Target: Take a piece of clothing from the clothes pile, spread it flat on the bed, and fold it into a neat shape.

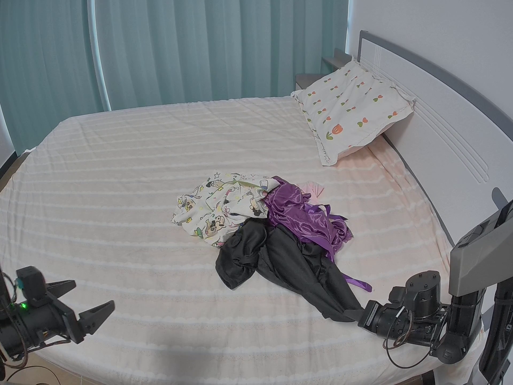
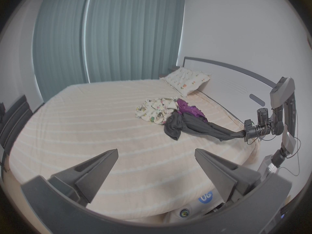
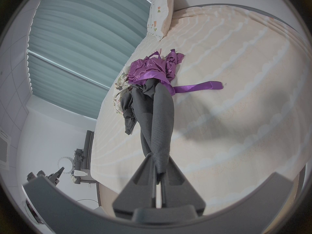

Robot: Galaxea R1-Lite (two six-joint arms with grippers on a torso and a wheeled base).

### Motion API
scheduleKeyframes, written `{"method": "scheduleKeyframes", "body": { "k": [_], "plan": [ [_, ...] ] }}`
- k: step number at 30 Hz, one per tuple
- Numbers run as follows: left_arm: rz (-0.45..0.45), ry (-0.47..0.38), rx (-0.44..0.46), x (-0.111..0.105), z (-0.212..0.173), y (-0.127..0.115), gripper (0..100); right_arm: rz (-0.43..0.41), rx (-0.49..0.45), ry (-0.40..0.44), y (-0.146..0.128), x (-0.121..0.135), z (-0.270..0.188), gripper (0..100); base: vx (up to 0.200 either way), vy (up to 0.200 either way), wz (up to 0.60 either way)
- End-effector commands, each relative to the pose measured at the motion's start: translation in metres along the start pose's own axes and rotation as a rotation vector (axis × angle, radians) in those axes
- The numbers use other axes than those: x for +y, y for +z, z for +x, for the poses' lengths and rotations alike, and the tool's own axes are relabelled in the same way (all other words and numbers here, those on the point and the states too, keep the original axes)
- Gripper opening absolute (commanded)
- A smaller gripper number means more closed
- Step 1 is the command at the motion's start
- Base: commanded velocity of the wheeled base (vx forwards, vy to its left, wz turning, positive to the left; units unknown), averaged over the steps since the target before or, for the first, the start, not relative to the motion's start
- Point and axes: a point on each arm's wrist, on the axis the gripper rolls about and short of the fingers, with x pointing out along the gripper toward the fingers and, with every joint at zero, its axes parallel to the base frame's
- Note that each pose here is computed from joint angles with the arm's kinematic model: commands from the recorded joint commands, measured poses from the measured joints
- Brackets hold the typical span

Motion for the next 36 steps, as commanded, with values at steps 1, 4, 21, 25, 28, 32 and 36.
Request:
{"method": "scheduleKeyframes", "body": {
  "k": [1,4,21,25,28,32,36],
  "plan": [
    [-0.06,-0.082,0.287,-0.014,0.094,-0.011,100,0.001,-0.009,0.01,0.001,0.001,0.001,0,0.0,0.0,0.0],
    [-0.08,-0.02,0.323,-0.017,0.125,-0.019,100,0.001,-0.007,0.007,0.0,0.001,0.001,0,0.0,0.0,0.0],
    [-0.239,0.119,0.226,-0.085,0.264,-0.041,100,0.011,-0.01,-0.006,0.002,-0.003,0.002,0,0.0,0.0,0.0],
    [-0.234,0.181,0.179,-0.09,0.294,-0.048,100,0.011,-0.01,-0.006,0.002,-0.003,0.001,0,0.0,0.0,0.0],
    [-0.237,0.181,0.167,-0.092,0.305,-0.052,100,0.01,-0.01,-0.006,0.002,-0.003,0.001,0,0.0,0.0,0.0],
    [-0.256,0.17,0.136,-0.095,0.317,-0.05,100,0.009,-0.01,-0.004,0.001,-0.002,0.001,0,0.0,0.0,0.0],
    [-0.259,0.167,0.125,-0.097,0.331,-0.054,100,0.007,-0.009,-0.003,0.001,-0.002,0.002,0,0.0,0.0,0.0]
  ]
}}
